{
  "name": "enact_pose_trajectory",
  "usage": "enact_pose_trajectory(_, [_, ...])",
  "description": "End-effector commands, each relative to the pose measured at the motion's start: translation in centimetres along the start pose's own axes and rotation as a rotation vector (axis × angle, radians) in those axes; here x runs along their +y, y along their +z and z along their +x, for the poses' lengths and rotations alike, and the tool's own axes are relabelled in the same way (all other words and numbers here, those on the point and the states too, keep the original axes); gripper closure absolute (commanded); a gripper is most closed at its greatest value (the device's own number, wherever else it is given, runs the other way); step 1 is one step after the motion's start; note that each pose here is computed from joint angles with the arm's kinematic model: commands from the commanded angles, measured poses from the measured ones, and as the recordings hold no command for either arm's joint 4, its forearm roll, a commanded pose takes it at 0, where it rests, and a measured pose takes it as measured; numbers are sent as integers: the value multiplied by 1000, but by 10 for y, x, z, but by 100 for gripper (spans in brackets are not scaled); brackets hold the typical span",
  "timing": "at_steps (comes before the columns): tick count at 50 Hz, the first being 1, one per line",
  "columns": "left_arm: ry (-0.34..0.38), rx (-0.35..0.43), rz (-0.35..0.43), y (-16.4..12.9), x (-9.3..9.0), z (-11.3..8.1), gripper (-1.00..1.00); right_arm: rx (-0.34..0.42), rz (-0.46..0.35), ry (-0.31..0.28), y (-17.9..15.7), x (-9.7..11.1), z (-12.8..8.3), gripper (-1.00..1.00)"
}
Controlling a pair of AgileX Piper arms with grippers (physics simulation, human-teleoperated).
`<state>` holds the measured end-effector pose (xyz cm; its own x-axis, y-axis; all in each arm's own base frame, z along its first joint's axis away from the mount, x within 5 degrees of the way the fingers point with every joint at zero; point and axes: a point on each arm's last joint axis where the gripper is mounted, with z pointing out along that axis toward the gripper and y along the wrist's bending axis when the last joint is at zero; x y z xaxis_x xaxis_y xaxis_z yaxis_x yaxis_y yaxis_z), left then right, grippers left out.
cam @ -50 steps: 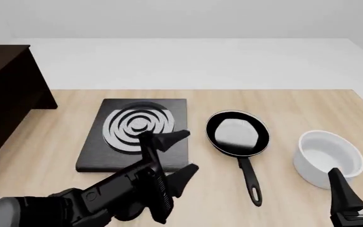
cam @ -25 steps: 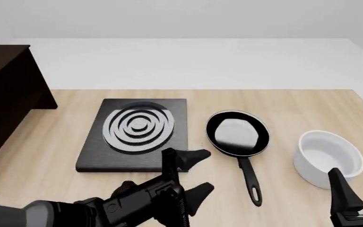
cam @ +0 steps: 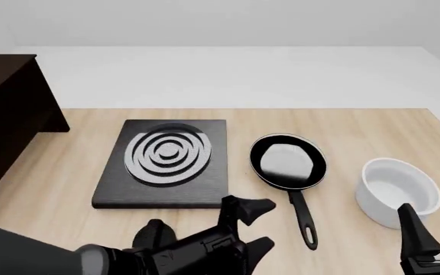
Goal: Put the frying pan under the cabinet shelf.
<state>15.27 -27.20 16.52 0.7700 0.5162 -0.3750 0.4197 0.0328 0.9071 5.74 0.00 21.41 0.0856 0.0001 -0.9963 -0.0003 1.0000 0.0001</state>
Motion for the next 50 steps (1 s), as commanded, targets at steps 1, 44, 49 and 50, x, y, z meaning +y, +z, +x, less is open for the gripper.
enact_pose_trajectory(1, [2,5,27,15,-9,2,-100,0,0,0,0,0,0,-100])
enact_pose_trajectory(44, [57,30,88,77,-44,17,-100,0,0,0,0,0,0,-100])
enact_pose_trajectory(49, [61,39,92,86,-46,21,-100,0,0,0,0,0,0,-100])
enact_pose_trajectory(50, [62,40,93,88,-46,21,-100,0,0,0,0,0,0,-100])
